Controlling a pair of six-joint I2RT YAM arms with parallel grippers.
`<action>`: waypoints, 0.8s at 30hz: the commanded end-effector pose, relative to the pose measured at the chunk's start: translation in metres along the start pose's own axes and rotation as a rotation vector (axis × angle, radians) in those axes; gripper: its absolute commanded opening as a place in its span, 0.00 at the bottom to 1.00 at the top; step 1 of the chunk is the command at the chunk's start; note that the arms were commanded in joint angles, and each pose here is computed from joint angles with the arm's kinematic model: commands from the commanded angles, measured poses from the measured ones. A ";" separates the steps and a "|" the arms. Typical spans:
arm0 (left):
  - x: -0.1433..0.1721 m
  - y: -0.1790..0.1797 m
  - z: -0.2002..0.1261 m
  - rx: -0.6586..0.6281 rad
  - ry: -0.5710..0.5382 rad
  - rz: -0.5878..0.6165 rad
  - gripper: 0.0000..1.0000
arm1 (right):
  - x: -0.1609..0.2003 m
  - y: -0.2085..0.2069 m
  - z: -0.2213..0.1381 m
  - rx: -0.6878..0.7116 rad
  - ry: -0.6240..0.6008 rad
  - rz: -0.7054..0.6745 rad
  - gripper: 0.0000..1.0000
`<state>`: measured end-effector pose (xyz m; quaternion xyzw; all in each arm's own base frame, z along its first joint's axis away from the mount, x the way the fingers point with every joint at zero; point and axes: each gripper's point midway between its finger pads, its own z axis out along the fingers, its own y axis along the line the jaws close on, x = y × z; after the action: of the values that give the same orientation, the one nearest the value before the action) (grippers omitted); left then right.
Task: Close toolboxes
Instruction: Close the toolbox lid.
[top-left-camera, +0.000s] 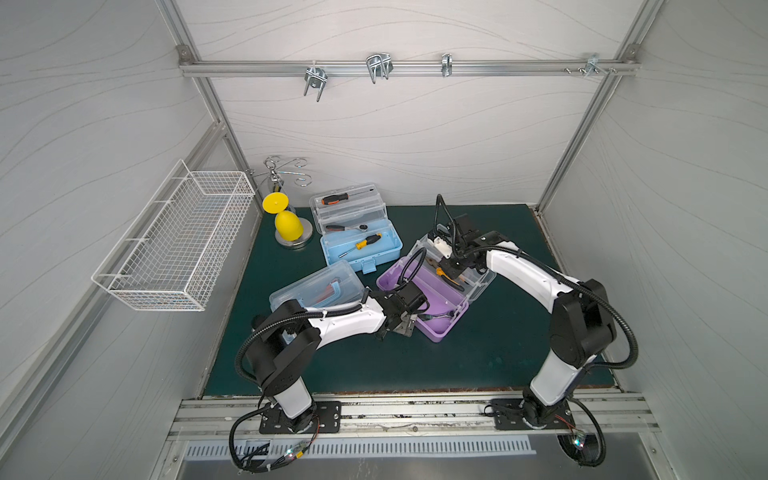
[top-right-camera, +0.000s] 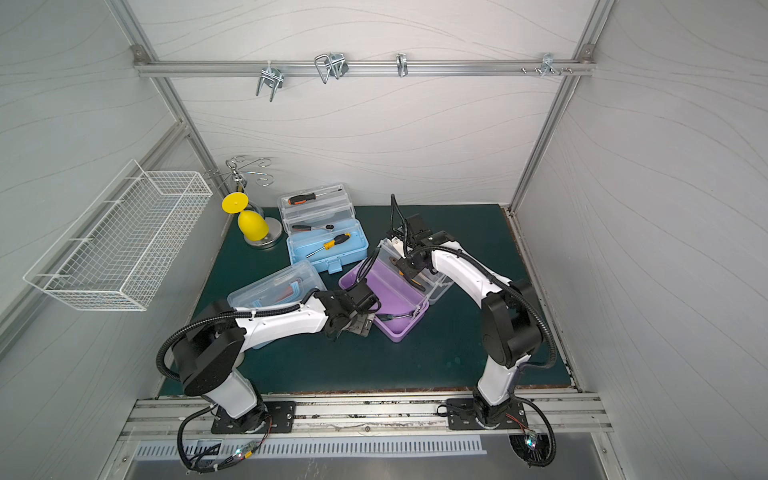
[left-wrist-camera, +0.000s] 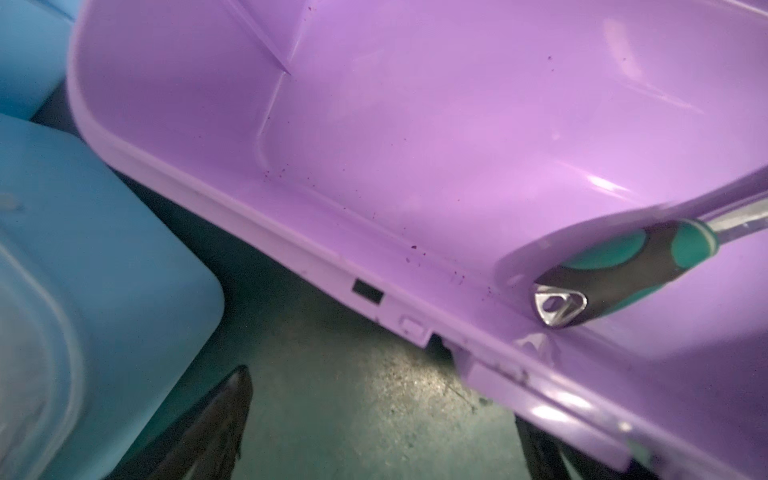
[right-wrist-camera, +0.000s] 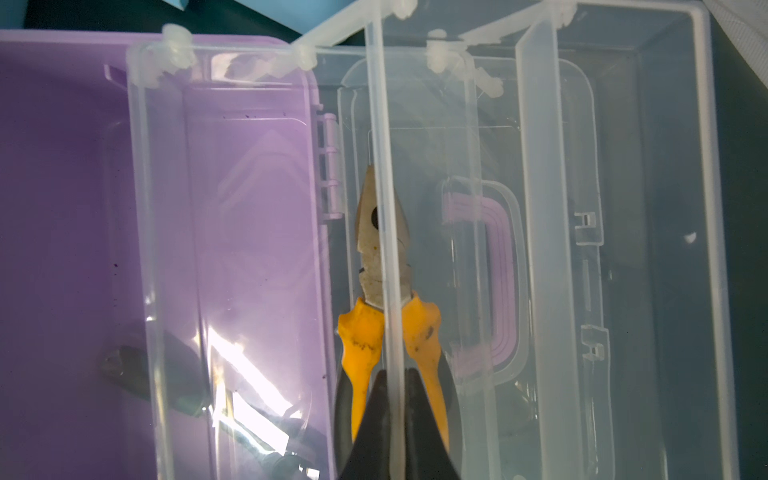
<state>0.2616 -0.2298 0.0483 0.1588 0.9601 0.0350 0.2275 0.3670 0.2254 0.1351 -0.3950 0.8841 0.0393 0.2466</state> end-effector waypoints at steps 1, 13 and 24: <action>-0.037 -0.016 -0.009 0.046 -0.110 -0.047 0.98 | 0.026 0.050 -0.005 -0.171 0.078 0.040 0.00; -0.041 -0.018 -0.012 0.055 -0.121 -0.045 0.98 | 0.021 0.081 -0.025 -0.217 0.052 0.063 0.00; -0.043 -0.016 -0.017 0.063 -0.141 -0.059 0.98 | 0.023 0.098 -0.025 -0.226 0.082 0.122 0.00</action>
<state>0.2597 -0.2273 0.0476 0.1670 0.9597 0.0412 0.2222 0.3158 0.2692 0.1649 -0.3682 0.8863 0.1128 0.2574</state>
